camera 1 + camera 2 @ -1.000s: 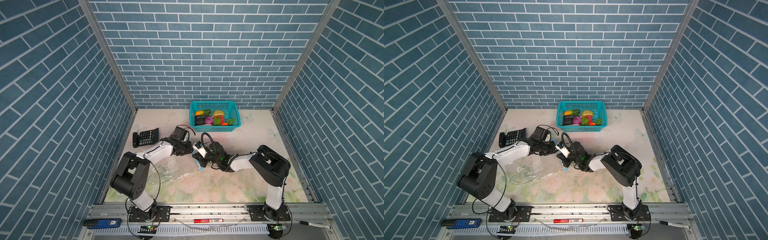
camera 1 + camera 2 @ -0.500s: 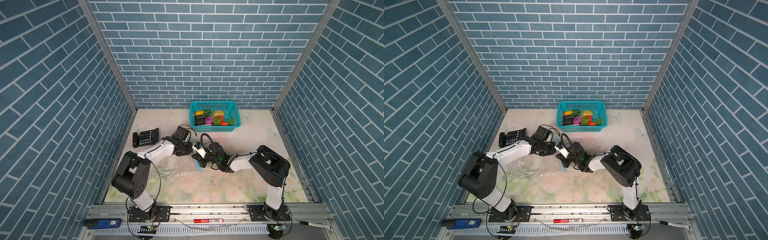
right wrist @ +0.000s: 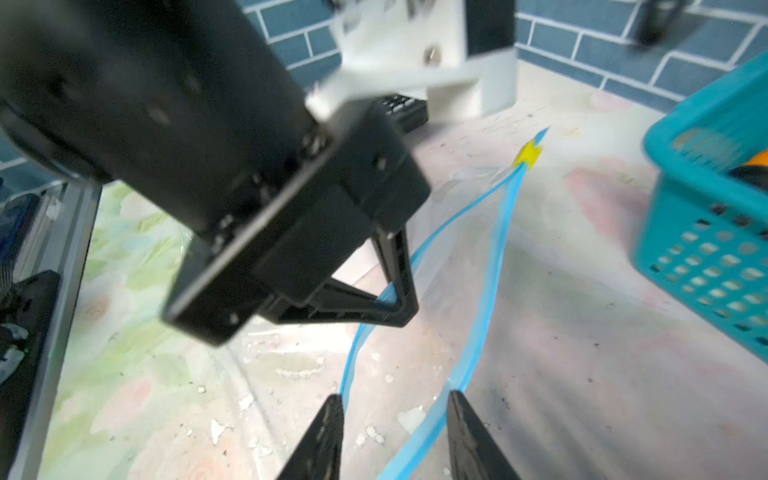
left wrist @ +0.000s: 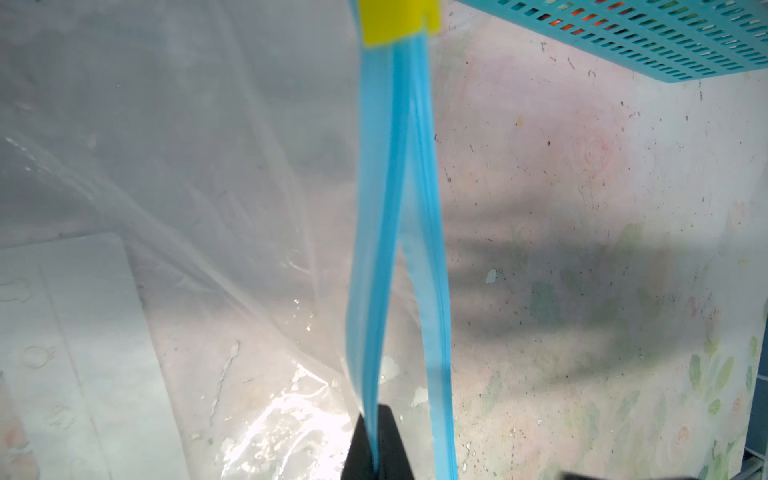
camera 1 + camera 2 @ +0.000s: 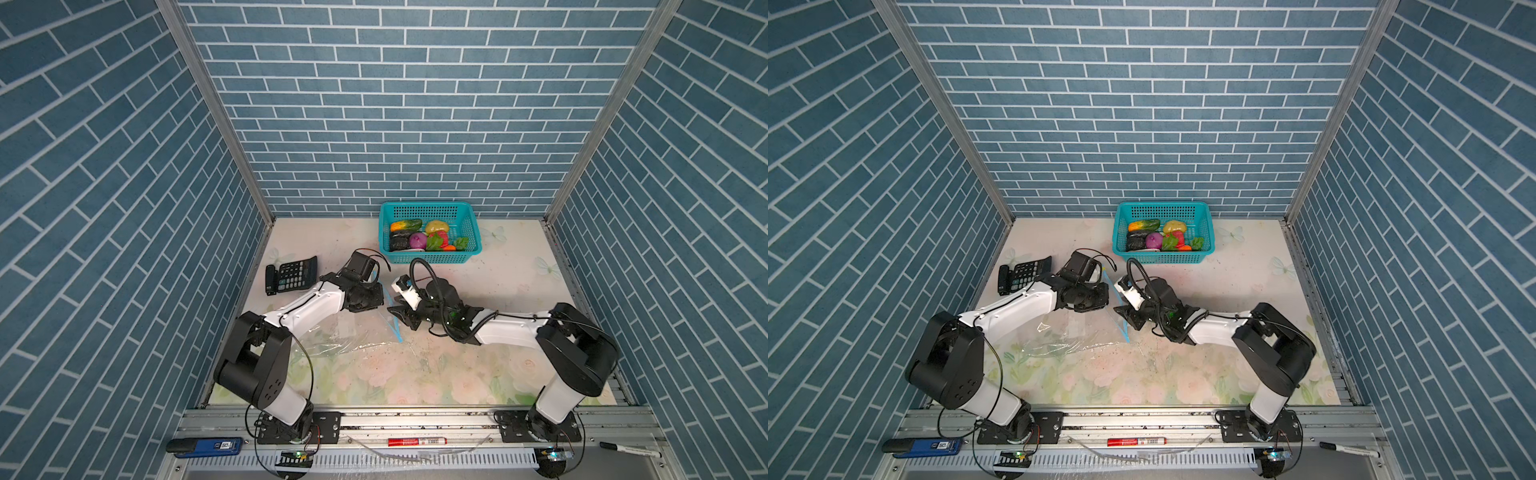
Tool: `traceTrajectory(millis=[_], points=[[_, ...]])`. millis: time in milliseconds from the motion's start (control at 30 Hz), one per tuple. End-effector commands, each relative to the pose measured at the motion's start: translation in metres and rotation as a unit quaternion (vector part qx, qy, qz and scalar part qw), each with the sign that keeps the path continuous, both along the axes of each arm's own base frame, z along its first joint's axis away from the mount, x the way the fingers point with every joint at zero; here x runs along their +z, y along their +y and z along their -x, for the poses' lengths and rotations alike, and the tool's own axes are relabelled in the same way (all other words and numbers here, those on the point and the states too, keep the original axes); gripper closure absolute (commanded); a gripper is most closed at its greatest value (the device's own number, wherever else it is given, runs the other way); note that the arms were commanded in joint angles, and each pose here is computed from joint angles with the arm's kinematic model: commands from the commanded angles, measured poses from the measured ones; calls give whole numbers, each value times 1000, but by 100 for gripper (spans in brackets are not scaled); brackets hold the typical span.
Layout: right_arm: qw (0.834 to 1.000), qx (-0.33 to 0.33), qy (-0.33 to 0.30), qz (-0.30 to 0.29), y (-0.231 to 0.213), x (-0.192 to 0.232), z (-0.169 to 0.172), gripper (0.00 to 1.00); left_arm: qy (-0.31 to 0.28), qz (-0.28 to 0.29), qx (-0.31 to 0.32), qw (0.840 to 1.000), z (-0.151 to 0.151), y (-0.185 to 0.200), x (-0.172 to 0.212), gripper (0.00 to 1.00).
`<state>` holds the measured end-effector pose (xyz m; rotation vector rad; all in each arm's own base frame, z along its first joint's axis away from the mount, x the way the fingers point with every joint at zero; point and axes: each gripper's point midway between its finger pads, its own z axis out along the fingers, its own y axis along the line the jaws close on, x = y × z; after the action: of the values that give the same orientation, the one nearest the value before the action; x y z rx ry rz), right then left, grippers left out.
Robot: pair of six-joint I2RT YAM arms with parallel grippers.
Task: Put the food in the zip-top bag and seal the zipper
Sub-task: 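Release the zipper and swing the right gripper to the basket while the left holds it, then lower the right gripper into the teal basket and grasp the purple onion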
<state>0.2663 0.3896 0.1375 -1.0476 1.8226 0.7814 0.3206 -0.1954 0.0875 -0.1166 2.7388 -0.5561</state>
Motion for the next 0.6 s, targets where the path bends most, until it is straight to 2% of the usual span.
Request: traceTrajectory(millis=[0,133,267,367,467,567], points=[[989,-113,42,83,-46,7,-41,58,3,-2,9,1000,3,2,8,100],[970,-209,88,89,-85,32,-92,58,4,8,9,1000,3,-2,12,100],[952,-270,99,102,-108,52,-137,58,4,6,8,1000,2,-4,15,100],[956,-248,115,107,-104,54,-158,58,6,12,3,1000,1,-8,16,100],[952,-243,141,120,-100,49,-176,58,14,16,-10,1000,0,-14,19,100],[941,-259,167,142,-99,42,-195,58,18,14,-8,1000,-2,-15,17,100]])
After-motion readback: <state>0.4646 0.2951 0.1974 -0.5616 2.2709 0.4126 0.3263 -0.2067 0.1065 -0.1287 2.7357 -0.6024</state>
